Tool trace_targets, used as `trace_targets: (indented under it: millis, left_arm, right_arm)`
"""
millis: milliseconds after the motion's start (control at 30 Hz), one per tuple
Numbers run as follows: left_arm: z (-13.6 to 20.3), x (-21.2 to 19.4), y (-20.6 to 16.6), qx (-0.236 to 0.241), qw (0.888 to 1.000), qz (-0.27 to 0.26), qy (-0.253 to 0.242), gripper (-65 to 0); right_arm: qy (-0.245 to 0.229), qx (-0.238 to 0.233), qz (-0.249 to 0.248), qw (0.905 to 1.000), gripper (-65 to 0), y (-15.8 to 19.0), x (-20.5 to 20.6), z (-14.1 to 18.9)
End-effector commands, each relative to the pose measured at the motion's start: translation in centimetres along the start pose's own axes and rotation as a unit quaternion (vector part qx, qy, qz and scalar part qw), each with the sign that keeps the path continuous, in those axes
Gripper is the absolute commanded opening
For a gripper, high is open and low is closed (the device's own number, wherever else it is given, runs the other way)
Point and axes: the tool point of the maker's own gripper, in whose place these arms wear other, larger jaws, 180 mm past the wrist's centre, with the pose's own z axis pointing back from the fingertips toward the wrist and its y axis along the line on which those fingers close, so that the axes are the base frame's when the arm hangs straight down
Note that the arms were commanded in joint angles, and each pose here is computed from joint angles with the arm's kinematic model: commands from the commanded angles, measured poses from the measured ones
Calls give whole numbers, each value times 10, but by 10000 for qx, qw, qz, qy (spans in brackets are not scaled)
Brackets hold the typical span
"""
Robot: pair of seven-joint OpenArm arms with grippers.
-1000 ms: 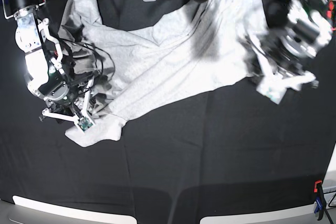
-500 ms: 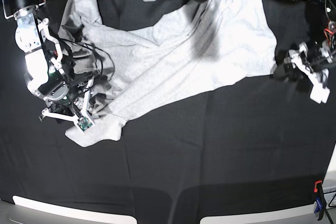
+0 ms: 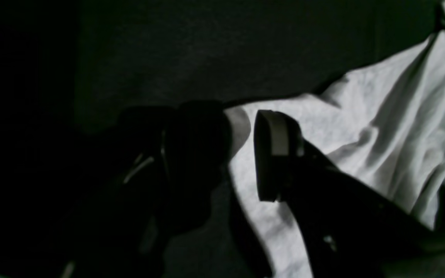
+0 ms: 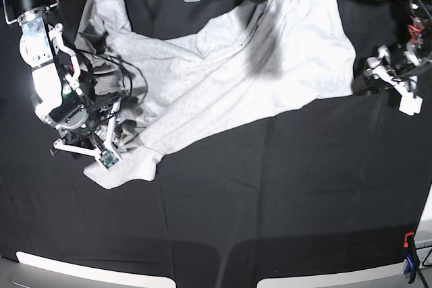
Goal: Layout the t-shirt on the table in an organized manner, then fold the t-shirt properly
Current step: 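Drag the held shirt edge with the left gripper away from the right gripper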
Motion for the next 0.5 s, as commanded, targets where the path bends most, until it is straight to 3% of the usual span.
trace_targets:
  millis: [0, 300, 367, 467]
  left_arm:
    - [0, 15, -8, -158, 9995, -71, -258, -387]
    - [-18, -6, -21, -211, 9997, -100, -121, -408]
    - [-17, -2, -21, -229, 9995, -87, -209, -475]
    - [-15, 3, -20, -225, 9993, -96, -290, -650]
  right_arm:
    - [-205, -180, 22, 9996, -321, -14, 12, 5]
    - [-203, -182, 23, 9996, -321, -14, 12, 5]
    - [-206, -183, 23, 9996, -321, -14, 12, 5]
    - [-268, -200, 34, 9994, -321, -15, 14, 5]
